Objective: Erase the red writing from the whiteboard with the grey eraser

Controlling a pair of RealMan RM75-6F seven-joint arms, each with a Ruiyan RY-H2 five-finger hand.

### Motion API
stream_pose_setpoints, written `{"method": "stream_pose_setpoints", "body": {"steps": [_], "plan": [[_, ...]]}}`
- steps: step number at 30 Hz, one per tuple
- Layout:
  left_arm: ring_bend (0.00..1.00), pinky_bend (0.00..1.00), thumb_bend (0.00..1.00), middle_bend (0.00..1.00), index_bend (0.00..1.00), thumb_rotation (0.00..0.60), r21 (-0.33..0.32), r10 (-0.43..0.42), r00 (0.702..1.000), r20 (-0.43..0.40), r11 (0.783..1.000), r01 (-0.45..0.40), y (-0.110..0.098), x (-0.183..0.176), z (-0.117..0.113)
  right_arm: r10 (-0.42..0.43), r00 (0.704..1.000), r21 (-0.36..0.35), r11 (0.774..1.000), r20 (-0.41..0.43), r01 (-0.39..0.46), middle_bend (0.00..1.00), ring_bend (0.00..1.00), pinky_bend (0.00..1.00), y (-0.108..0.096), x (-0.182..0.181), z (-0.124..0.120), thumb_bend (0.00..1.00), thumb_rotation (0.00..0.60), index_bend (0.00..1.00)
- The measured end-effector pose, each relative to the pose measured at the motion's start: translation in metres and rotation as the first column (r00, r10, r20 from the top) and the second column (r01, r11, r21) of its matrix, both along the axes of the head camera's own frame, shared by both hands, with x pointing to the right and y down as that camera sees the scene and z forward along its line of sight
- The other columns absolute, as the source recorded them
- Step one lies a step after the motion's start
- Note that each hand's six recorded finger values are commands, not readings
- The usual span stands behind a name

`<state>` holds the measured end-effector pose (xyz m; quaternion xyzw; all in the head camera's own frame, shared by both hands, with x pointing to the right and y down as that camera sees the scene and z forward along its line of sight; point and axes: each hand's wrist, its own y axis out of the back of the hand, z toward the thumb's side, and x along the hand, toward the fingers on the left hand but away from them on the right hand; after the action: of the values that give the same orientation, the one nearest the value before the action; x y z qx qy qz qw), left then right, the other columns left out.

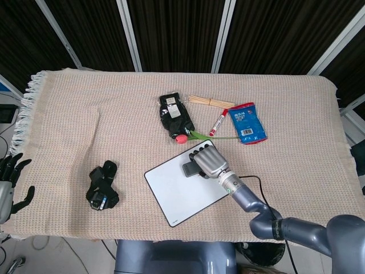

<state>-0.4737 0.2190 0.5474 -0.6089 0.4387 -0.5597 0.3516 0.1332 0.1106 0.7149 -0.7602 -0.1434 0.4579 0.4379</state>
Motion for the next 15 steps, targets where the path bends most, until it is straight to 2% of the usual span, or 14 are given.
{"method": "stream_pose_setpoints", "body": {"steps": [9,15], "plan": [[0.0,0.04,0.38,0.04,0.17,0.6,0.001,0.001,1.0,-0.001,1.0,-0.001,0.0,0.0,0.0,-0.036,0.999,-0.034,0.999,-0.021,0.035,0.49,0.51,0.37,0.014,0.01,-0.003,0.44,0.6,0.48],[0.0,0.04,0.38,0.04,0.17,0.6,0.001,-0.002,1.0,0.0,1.0,0.002,0.0,0.0,0.0,-0.074,0.997,-0.048,0.996,-0.033,0.073,0.49,0.51,0.37,0.035,0.025,-0.011,0.44,0.6,0.48]]}}
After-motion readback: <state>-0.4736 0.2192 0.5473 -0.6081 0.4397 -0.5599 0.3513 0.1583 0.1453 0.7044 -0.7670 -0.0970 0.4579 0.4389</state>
